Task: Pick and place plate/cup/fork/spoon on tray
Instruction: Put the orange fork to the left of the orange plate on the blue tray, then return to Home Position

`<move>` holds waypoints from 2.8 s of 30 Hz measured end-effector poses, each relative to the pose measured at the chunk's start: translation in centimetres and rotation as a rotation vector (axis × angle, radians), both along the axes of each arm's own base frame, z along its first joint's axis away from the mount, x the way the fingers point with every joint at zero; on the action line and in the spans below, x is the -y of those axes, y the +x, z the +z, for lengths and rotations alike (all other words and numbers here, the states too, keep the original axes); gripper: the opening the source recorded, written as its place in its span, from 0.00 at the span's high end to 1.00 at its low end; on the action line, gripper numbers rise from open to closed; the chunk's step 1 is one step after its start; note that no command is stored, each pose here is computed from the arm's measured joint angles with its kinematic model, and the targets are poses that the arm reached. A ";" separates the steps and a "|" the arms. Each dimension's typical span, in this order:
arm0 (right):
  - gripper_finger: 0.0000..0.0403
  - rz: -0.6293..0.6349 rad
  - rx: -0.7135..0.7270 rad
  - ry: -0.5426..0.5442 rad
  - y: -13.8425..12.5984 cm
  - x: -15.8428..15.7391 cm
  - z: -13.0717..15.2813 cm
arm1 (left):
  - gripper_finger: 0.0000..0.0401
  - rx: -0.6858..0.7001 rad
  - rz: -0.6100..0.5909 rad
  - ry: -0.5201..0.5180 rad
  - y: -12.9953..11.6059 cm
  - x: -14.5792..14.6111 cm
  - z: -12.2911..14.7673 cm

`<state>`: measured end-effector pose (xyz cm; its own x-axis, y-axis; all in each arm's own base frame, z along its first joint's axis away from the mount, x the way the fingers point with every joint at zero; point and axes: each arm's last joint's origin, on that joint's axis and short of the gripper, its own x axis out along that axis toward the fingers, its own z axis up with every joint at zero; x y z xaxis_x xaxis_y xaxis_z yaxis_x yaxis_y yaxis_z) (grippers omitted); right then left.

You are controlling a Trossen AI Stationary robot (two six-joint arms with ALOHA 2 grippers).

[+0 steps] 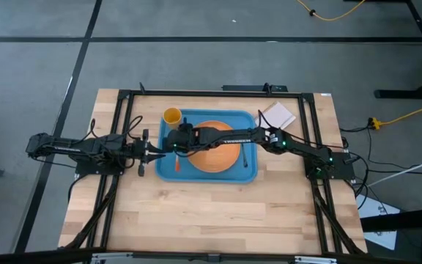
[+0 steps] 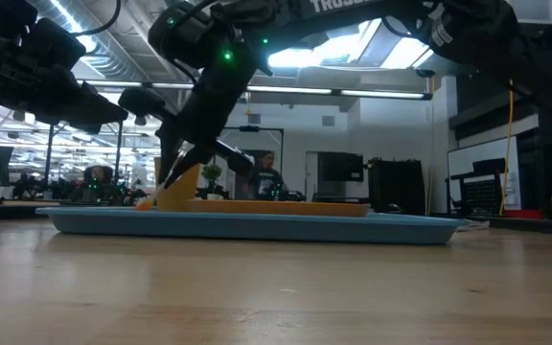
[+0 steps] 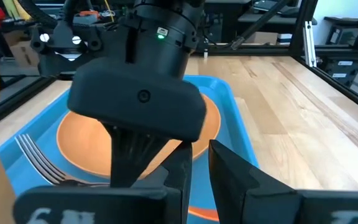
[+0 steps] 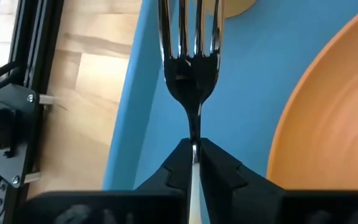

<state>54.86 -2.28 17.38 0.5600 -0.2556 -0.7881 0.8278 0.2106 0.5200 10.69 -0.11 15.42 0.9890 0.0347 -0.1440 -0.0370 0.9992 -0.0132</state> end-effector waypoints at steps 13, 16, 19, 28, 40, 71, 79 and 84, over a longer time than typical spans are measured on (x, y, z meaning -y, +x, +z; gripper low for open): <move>0.92 -0.008 0.003 -0.009 0.0 0.2 0.1 | 0.88 0.000 0.000 0.000 0.0 0.0 0.0; 0.92 -0.007 0.000 -0.011 0.0 0.1 0.1 | 0.88 0.000 0.000 0.000 0.0 0.0 0.0; 0.92 -0.006 -0.001 -0.011 0.0 0.1 0.1 | 0.88 0.000 0.001 0.000 0.0 0.0 0.0; 0.92 -0.016 -0.004 -0.026 -0.1 0.2 0.1 | 0.88 0.000 0.001 0.000 0.0 0.0 0.0; 0.92 -0.019 -0.030 -0.019 -0.3 0.1 0.0 | 0.88 0.000 0.002 0.000 0.0 0.0 0.0; 0.82 0.070 0.125 -0.131 0.7 -2.1 2.7 | 0.88 0.000 0.002 0.000 0.0 0.0 0.0; 0.82 0.330 0.169 -0.413 -1.2 -4.9 10.3 | 0.88 0.000 0.001 0.000 0.0 0.0 0.0; 0.82 0.656 0.186 -0.655 -3.4 -7.5 15.5 | 0.88 0.000 0.001 0.000 0.0 0.0 0.0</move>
<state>51.45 5.25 32.88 0.8515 -0.2046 -0.4827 0.3556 0.9020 0.2450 10.69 -0.11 15.42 0.9890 0.0354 -0.1438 -0.0376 0.9992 -0.0132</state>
